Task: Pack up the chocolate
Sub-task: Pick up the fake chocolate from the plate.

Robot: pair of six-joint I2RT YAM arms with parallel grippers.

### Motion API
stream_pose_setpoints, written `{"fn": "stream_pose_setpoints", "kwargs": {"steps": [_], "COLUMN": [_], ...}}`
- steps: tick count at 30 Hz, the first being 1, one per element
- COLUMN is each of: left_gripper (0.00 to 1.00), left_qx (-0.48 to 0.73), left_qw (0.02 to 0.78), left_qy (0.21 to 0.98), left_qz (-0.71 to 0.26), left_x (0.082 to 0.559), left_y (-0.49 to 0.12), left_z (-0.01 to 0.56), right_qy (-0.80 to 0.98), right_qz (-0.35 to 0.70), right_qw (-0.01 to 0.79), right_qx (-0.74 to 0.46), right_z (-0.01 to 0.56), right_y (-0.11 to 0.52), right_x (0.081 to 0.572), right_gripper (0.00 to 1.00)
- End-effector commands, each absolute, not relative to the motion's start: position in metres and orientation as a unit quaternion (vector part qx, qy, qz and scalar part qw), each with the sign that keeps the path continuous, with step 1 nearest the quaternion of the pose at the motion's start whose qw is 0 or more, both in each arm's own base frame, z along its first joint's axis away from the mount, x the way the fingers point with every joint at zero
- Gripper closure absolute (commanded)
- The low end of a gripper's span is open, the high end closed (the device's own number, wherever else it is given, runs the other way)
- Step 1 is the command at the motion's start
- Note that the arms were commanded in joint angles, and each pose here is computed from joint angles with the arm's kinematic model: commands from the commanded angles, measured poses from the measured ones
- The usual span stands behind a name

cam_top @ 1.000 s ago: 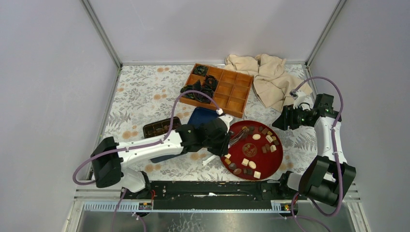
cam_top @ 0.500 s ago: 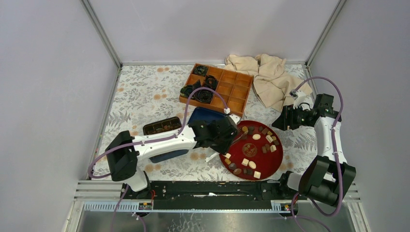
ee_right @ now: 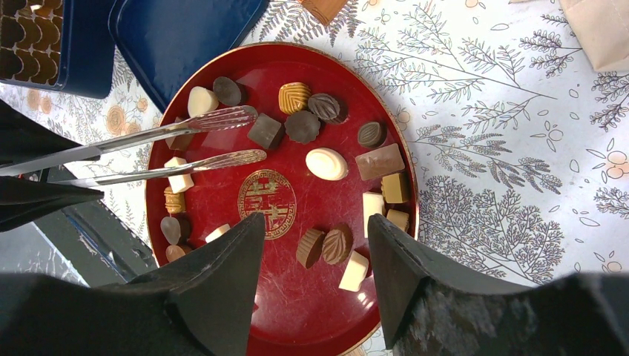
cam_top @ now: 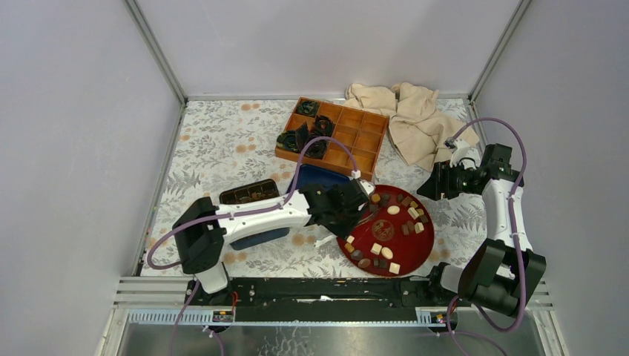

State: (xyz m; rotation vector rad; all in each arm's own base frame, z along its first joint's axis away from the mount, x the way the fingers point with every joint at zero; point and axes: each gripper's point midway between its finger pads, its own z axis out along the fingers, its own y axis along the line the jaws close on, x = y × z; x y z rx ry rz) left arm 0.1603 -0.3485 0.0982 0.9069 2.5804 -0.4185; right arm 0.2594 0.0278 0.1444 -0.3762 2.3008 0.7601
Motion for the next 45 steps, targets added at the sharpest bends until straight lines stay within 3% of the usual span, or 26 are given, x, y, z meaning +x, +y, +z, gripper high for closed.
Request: {"fn": "stream_pose_setpoints", "kwargs": {"steps": [1, 18, 23, 28, 31, 45], "left_gripper": [0.52, 0.56, 0.68, 0.92, 0.98, 1.0], "left_qx": [0.339, 0.334, 0.326, 0.316, 0.308, 0.215], "left_qw": [0.205, 0.205, 0.206, 0.206, 0.213, 0.253], "left_qy": [0.907, 0.911, 0.914, 0.916, 0.914, 0.926], "left_qz": [-0.141, -0.128, -0.123, -0.139, -0.157, -0.179], "left_x": [0.17, 0.19, 0.19, 0.185, 0.181, 0.153], "left_y": [-0.354, -0.364, -0.36, -0.359, -0.356, -0.28], "left_z": [0.107, 0.102, 0.102, 0.114, 0.127, 0.161], "right_qy": [0.876, 0.876, 0.876, 0.876, 0.876, 0.874], "right_qz": [0.299, 0.299, 0.299, 0.299, 0.299, 0.3], "right_qw": [0.348, 0.346, 0.346, 0.347, 0.347, 0.35], "right_qx": [-0.148, -0.15, -0.15, -0.151, -0.151, -0.155], "right_z": [0.149, 0.148, 0.148, 0.149, 0.149, 0.15], "right_y": [0.03, 0.03, 0.03, 0.03, 0.03, 0.031], "right_x": [0.26, 0.26, 0.26, 0.259, 0.259, 0.258], "right_gripper": [0.39, 0.39, 0.39, 0.39, 0.39, 0.39]}}
